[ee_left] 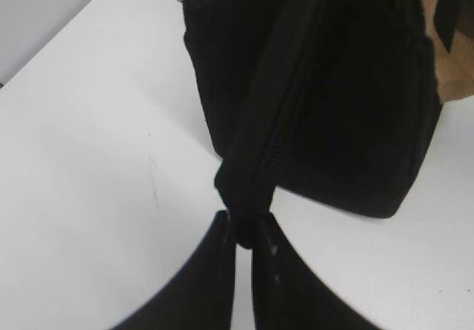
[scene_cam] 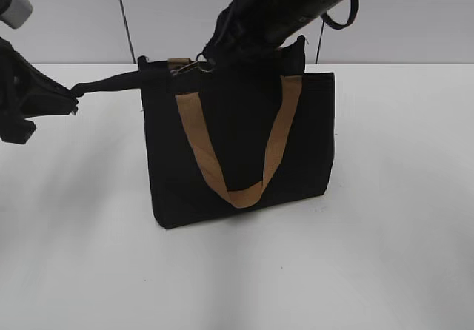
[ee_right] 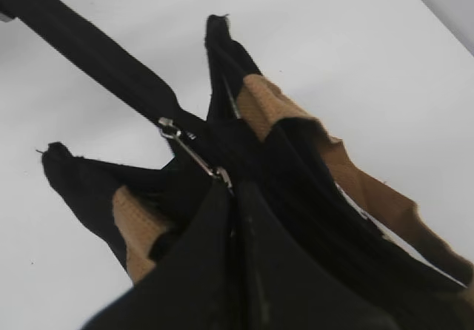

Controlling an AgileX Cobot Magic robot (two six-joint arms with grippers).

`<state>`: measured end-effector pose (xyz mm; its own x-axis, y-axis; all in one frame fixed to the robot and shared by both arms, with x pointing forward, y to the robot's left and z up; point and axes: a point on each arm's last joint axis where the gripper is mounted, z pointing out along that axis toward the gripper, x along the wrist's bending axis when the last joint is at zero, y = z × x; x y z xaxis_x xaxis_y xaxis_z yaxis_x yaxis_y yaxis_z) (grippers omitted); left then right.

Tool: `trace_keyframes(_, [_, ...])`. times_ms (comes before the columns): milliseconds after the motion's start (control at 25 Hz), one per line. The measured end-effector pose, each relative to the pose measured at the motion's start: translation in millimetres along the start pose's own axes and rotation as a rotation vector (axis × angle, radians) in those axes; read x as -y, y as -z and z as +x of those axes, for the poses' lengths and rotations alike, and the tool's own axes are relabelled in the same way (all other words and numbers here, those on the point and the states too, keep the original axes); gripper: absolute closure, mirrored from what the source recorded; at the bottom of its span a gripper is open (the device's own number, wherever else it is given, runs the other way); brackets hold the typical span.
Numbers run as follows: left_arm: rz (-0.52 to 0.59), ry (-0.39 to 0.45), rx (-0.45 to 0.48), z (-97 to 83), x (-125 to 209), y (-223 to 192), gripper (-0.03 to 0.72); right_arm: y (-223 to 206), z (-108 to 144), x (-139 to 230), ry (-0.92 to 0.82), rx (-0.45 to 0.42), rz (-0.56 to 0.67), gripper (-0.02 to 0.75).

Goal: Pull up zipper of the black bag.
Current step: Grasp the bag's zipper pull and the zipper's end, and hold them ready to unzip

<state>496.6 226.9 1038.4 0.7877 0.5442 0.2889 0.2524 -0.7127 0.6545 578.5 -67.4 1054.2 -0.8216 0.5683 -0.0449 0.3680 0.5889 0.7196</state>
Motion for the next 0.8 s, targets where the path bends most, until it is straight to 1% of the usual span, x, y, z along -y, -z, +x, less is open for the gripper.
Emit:
trace_keyframes(200, [0.000, 0.004, 0.016, -1.8, 0, 0, 0.663, 16, -21, 5, -0.052, 0.025, 0.001, 0.738])
trace_keyframes(320, [0.013, -0.014, 0.021, -2.1, 1, 0, 0.664, 24, -42, 16, -0.095, 0.047, 0.028, 0.738])
trace_keyframes(440, [0.032, -0.014, 0.025, -2.3, 3, 0, 0.664, 31, -58, 25, -0.127, 0.068, 0.048, 0.738])
trace_keyframes(720, [0.067, 0.050, 0.002, 5.7, 12, 4, 0.664, 47, -87, 41, -0.183, 0.118, 0.069, 0.738])
trace_keyframes(800, [0.064, 0.062, 0.002, 6.1, 12, 4, 0.664, 49, -90, 44, -0.194, 0.115, 0.078, 0.738])
